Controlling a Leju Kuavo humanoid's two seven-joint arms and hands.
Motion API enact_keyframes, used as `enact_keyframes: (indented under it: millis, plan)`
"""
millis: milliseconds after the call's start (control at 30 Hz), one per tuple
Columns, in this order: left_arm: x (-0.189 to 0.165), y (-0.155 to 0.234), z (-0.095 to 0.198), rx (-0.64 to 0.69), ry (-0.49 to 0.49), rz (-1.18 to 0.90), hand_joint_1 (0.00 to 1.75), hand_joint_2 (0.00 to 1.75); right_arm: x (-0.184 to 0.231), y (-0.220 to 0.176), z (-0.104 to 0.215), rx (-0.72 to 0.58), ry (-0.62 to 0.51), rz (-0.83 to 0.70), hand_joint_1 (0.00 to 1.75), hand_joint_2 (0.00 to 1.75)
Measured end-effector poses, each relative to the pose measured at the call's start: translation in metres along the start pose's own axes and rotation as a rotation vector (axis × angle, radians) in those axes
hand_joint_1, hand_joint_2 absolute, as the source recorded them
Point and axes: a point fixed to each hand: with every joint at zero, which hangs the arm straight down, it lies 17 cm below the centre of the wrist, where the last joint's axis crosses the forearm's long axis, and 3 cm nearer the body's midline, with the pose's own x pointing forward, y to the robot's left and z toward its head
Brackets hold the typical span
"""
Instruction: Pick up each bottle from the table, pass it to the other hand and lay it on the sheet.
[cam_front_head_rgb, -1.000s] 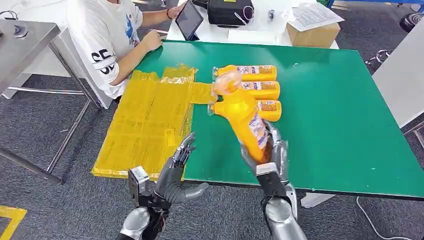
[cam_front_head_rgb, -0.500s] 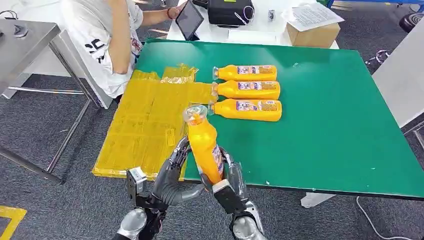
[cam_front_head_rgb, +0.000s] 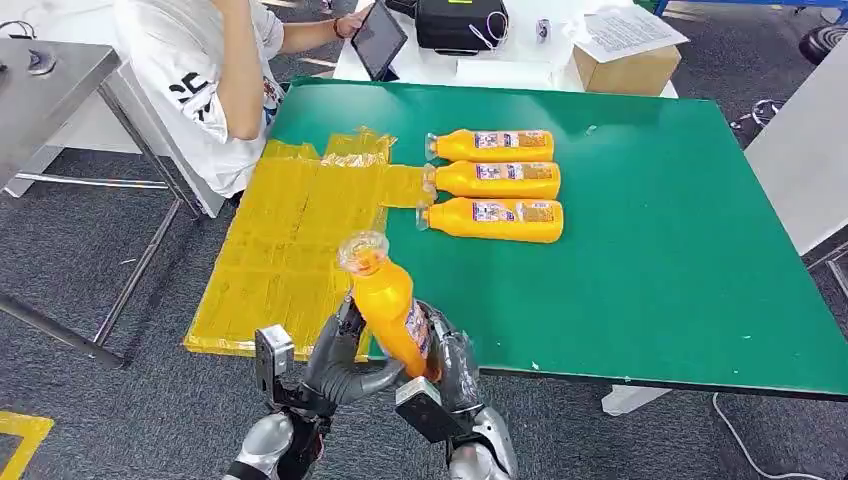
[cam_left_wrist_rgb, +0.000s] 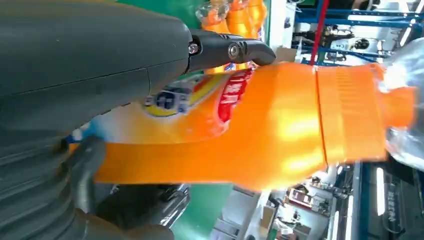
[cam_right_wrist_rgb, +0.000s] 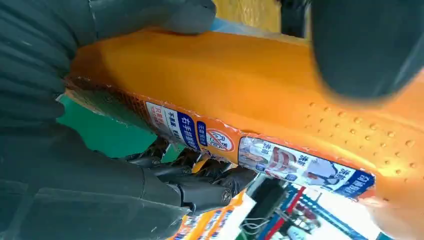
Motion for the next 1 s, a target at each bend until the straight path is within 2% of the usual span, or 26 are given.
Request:
enact_keyframes:
  millis: [300, 500, 667, 700, 733, 900, 1000]
  plan:
    - [-0.002, 0.005, -0.002, 0.013, 0.011, 0.046, 0.0, 1.75, 0.019, 0.022, 0.005, 0.041, -0.052, 0.017, 1.75, 1.75]
    - [0.006, 0.007, 0.0, 0.001, -0.006, 0.222, 0.0, 1.75, 0.023, 0.033, 0.008, 0.084, -0.069, 0.017, 1.75, 1.75]
    - [0.013, 0.012, 0.001, 0.008, -0.032, 0.28, 0.0, 1.75, 0.022, 0.042, 0.011, 0.115, -0.073, 0.015, 1.75, 1.75]
    - [0.014, 0.013, 0.002, 0.009, -0.034, 0.288, 0.45, 1.75, 0.022, 0.043, 0.011, 0.12, -0.075, 0.016, 1.75, 1.75]
    - [0.015, 0.014, 0.003, 0.01, -0.037, 0.294, 1.75, 1.75, 0.022, 0.044, 0.011, 0.124, -0.076, 0.017, 1.75, 1.75]
    - [0.017, 0.012, 0.005, -0.009, -0.044, 0.316, 1.75, 1.75, 0.022, 0.048, 0.01, 0.134, -0.077, 0.018, 1.75, 1.75]
    - [0.017, 0.01, 0.007, -0.029, -0.057, 0.23, 1.75, 1.75, 0.022, 0.048, 0.01, 0.136, -0.079, 0.016, 1.75, 1.75]
